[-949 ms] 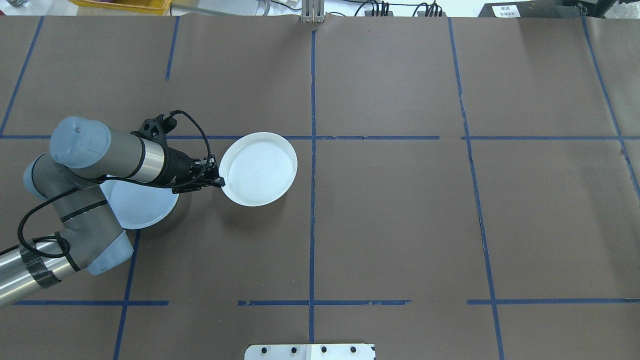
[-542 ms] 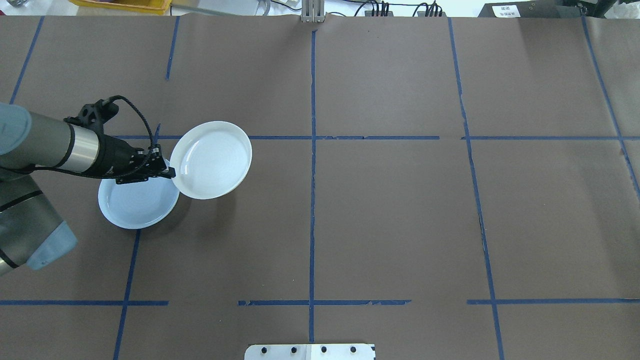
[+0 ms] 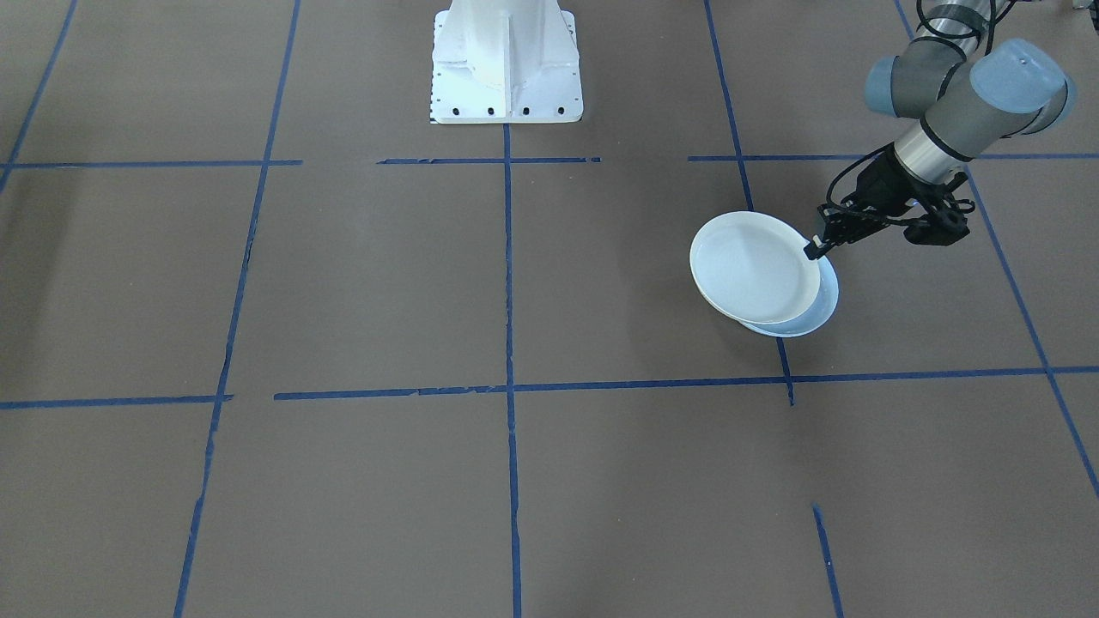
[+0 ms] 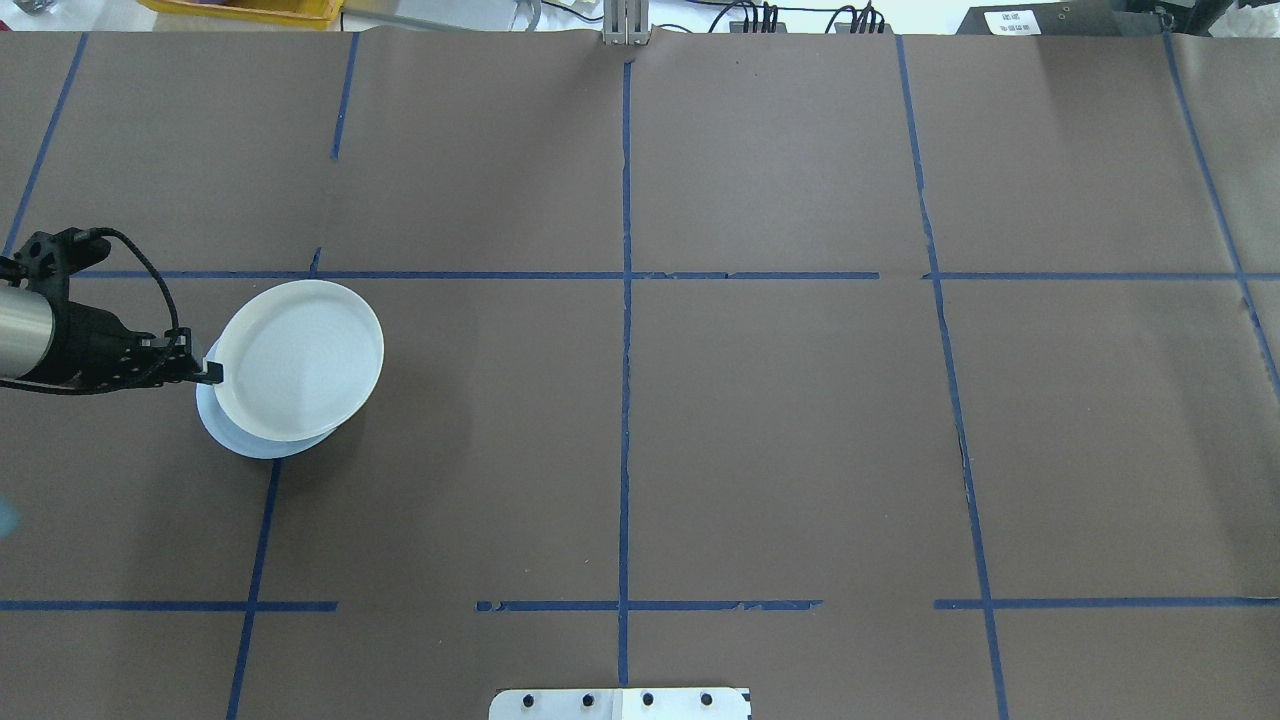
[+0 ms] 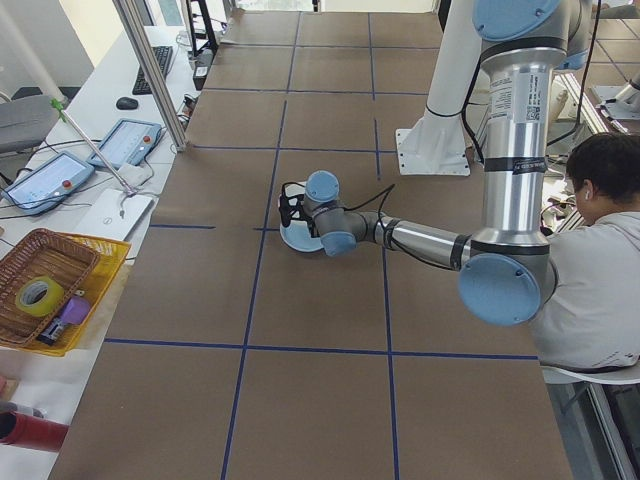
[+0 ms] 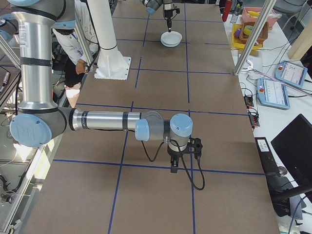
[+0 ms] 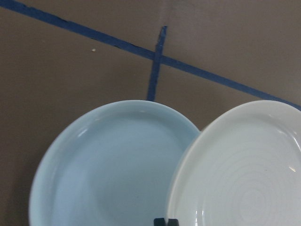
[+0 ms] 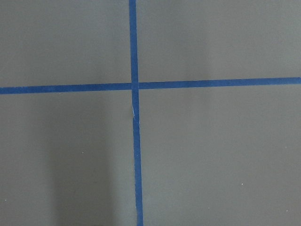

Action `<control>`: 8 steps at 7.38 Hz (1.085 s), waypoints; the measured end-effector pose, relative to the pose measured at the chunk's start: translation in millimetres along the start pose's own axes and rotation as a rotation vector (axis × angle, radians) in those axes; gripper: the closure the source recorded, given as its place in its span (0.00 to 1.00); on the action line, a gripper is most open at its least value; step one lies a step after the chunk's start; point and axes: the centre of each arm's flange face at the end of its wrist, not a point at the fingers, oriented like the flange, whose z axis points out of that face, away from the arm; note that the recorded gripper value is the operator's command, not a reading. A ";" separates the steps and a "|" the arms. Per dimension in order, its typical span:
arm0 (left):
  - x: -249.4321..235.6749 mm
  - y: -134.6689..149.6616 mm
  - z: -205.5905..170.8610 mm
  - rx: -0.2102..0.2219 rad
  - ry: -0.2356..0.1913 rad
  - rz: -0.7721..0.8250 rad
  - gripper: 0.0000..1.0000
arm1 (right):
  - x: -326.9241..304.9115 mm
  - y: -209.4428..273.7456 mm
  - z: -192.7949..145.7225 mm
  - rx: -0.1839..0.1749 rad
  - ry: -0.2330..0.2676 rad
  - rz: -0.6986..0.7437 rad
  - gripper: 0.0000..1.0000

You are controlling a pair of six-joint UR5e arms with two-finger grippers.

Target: Stack plate in center

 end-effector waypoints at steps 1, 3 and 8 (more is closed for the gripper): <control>-16.8 2.2 -1.4 -0.003 -0.003 0.011 1.00 | 0.0 0.0 0.0 0.000 0.000 -0.001 0.00; -35.0 3.6 0.4 -0.029 -0.005 0.007 1.00 | -0.1 0.0 0.0 0.000 -0.001 -0.001 0.00; -46.5 -5.5 -2.7 -0.055 -0.007 -0.025 0.00 | -0.1 0.0 0.0 0.000 -0.001 0.000 0.00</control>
